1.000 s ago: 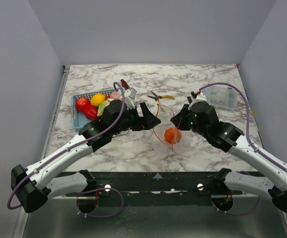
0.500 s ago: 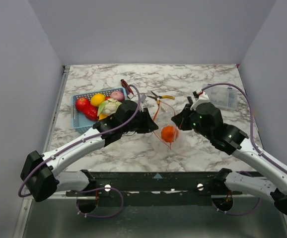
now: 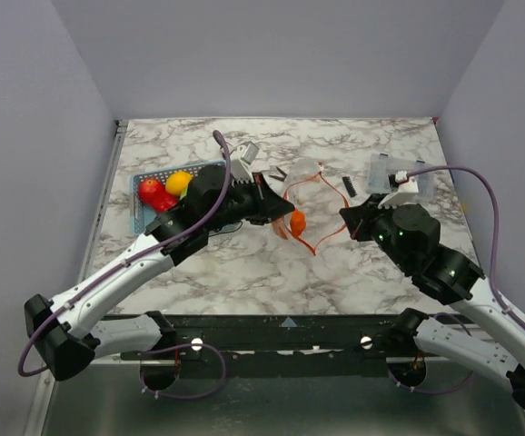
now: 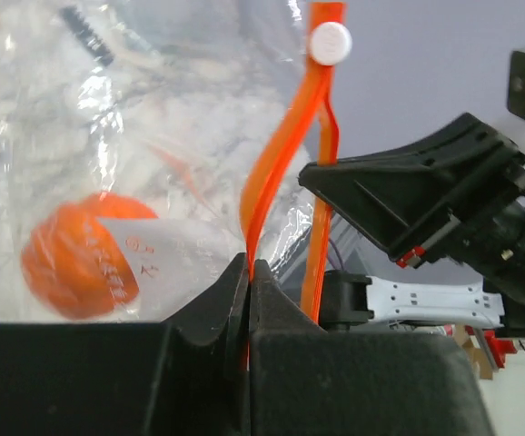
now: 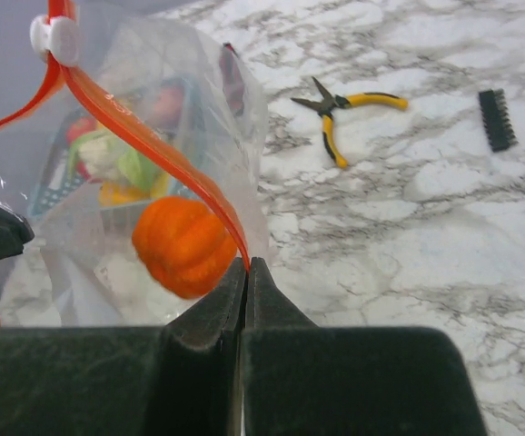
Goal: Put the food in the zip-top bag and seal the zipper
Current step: Adjust the zipper food storage bag at the center of the board.
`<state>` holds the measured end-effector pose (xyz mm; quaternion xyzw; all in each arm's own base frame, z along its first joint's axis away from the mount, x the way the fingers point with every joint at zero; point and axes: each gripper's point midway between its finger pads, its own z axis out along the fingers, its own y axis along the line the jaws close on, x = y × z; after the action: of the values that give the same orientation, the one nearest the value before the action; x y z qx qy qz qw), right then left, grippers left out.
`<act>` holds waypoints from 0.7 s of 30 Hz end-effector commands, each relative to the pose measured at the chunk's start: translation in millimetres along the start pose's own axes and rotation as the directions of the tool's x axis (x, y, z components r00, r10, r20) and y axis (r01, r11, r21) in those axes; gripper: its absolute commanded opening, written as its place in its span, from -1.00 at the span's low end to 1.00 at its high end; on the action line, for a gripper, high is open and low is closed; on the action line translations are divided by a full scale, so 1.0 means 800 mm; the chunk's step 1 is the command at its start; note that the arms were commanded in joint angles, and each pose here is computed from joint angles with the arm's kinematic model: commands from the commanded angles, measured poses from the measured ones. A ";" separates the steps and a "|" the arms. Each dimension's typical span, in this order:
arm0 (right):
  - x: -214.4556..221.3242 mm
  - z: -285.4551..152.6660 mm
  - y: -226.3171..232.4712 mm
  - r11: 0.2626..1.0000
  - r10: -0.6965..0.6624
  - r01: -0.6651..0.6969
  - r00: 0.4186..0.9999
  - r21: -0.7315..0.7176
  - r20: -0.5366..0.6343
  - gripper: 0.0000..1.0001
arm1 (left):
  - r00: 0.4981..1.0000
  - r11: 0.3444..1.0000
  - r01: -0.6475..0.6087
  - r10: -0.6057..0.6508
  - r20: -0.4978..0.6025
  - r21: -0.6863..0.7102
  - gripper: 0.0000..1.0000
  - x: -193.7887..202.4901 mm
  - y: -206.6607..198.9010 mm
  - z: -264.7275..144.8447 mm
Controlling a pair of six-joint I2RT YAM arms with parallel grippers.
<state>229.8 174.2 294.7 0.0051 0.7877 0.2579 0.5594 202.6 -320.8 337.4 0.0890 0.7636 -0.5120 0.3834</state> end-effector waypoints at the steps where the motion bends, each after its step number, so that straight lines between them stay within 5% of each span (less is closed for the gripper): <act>1: 0.023 0.010 -0.038 0.992 -0.023 0.022 1.000 0.127 0.004 -0.99 | 0.995 0.999 0.022 -0.025 -0.092 -0.026 -1.00 0.025 0.000 0.010; 5: 0.012 0.011 -0.003 1.000 -0.013 0.013 1.000 0.006 -0.006 -0.99 | 0.999 0.996 0.003 0.001 -0.040 0.092 -1.00 0.018 -0.048 0.002; 8: 0.005 0.012 0.014 0.998 0.000 0.001 1.000 -0.055 0.006 -0.99 | 0.997 0.998 0.049 -0.052 -0.049 -0.043 -1.00 0.020 0.008 0.027; 11: 0.018 0.024 -0.005 1.000 -0.014 0.014 1.000 0.014 0.016 -0.99 | 0.955 0.972 0.204 -0.223 -0.195 -0.113 -1.00 0.052 0.071 0.060; 13: 0.032 0.031 -0.020 0.996 -0.043 0.045 0.999 0.078 -0.034 -0.99 | 0.945 0.977 0.200 -0.211 -0.249 -0.070 -1.00 0.060 0.054 0.065; 17: 0.010 0.015 -0.008 0.997 -0.053 0.055 0.998 0.055 -0.038 -0.99 | 0.991 0.998 0.021 -0.014 -0.132 0.051 -1.00 0.036 -0.040 0.040; 21: -0.012 -0.001 -0.008 0.997 -0.044 0.043 0.999 0.059 0.001 -0.99 | 0.987 0.998 0.054 -0.048 -0.154 0.034 -1.00 0.034 -0.033 0.048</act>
<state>239.0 179.7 266.4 -0.0080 0.8142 0.2218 0.5365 182.7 -375.4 266.9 0.1115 0.8272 -0.4878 0.2558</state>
